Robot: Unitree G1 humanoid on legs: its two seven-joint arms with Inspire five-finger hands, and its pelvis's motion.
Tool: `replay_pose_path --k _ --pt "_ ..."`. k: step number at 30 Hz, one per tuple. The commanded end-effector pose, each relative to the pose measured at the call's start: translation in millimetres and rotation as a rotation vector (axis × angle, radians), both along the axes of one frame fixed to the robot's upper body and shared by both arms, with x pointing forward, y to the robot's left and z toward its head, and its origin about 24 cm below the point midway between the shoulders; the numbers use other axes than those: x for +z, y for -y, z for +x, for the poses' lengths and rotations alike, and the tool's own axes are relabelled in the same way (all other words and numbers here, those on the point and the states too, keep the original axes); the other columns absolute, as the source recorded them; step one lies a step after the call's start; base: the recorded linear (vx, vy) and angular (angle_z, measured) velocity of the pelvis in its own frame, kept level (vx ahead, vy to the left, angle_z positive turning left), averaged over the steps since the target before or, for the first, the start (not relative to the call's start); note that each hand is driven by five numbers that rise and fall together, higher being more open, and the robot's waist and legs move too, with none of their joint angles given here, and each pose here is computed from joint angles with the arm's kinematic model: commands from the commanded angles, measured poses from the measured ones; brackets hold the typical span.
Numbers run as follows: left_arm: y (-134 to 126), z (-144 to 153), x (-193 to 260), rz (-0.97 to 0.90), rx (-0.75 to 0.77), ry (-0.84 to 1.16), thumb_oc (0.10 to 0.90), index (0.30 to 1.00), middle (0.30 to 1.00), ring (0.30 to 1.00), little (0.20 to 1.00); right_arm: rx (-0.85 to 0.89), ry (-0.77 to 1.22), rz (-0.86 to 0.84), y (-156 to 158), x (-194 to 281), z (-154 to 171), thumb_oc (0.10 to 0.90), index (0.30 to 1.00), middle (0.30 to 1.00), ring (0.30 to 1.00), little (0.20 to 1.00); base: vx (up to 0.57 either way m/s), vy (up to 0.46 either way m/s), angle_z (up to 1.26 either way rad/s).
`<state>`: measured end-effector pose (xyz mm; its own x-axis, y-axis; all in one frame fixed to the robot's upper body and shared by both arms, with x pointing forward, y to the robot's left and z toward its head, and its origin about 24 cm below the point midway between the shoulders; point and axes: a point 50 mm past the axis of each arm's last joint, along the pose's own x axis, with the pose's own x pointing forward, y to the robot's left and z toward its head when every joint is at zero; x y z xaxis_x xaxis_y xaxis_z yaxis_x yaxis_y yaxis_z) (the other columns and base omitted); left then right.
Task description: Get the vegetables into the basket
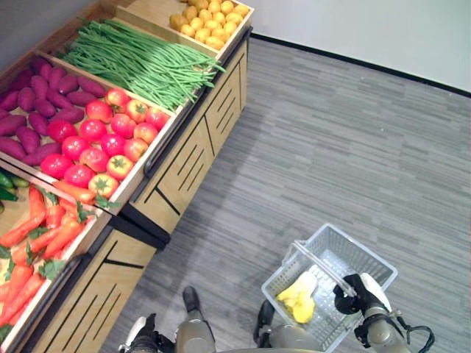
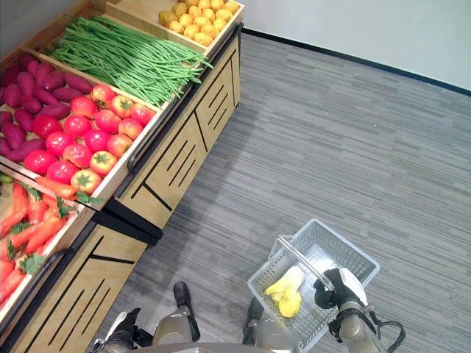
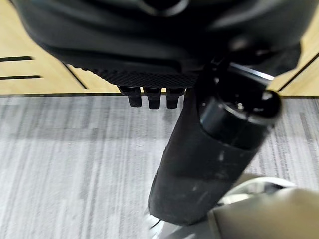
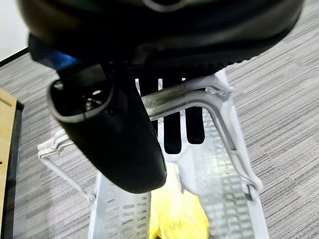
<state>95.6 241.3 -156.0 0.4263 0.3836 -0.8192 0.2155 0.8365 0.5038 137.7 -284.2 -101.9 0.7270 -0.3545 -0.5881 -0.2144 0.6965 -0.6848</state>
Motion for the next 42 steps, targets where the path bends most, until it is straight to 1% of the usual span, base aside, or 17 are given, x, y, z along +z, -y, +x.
replay_pose_path --k 1,5,13,18,23,25,28,32,35,38,42 --pt "-19 11 9 0.063 -0.015 0.041 0.9 1.0 1.0 1.0 1.0 0.034 0.185 -0.011 0 25 29 0.4 0.3 0.3 0.3 0.3 0.13 0.219 0.14" --pt "-26 19 14 0.081 -0.006 0.072 0.9 1.0 1.0 1.0 1.0 0.056 0.187 0.012 -12 23 38 0.4 0.3 0.3 0.3 0.3 0.08 0.189 0.15" --pt "-33 26 19 0.094 -0.002 0.099 0.9 1.0 1.0 1.0 1.0 0.078 0.182 0.031 -22 20 47 0.4 0.3 0.3 0.3 0.3 0.08 0.144 0.03" --pt "-30 26 17 0.073 0.016 0.104 0.9 1.0 1.0 1.0 1.0 0.055 0.173 0.027 -19 18 48 0.4 0.3 0.3 0.3 0.3 0.15 -0.036 0.62" --pt "-28 32 18 0.053 0.03 0.128 0.9 1.0 1.0 1.0 1.0 0.014 0.128 0.015 -12 11 41 0.4 0.3 0.3 0.3 0.3 0.2 -0.178 0.76" --pt "-28 31 18 0.059 0.019 0.116 0.9 1.0 1.0 1.0 1.0 -0.004 0.08 0.01 -7 5 32 0.4 0.3 0.3 0.3 0.3 0.21 -0.269 1.17" --pt "-27 24 15 0.041 0.027 0.093 0.9 1.0 1.0 1.0 1.0 -0.03 -0.037 -0.006 1 -9 11 0.4 0.3 0.3 0.3 0.3 0.19 -0.33 1.51" --pt "-29 23 15 0.03 0.054 0.096 0.9 1.0 1.0 1.0 1.0 -0.062 -0.091 -0.03 11 -14 1 0.4 0.3 0.3 0.3 0.3 0.08 -0.29 0.44" --pt "-28 28 16 0.026 0.036 0.111 0.9 1.0 1.0 1.0 1.0 -0.127 -0.122 -0.051 25 -14 -10 0.4 0.3 0.3 0.3 0.3 0.03 -0.217 0.53" --pt "-25 39 19 0.024 0.016 0.133 0.9 1.0 1.0 1.0 1.0 -0.19 -0.157 -0.069 36 -15 -23 0.4 0.3 0.3 0.3 0.3 -0.03 -0.116 0.83" --pt "-19 47 20 0.017 -0.002 0.144 0.9 1.0 1.0 1.0 1.0 -0.264 -0.208 -0.062 39 -21 -42 0.4 0.3 0.3 0.3 0.3 -0.03 -0.074 0.83"
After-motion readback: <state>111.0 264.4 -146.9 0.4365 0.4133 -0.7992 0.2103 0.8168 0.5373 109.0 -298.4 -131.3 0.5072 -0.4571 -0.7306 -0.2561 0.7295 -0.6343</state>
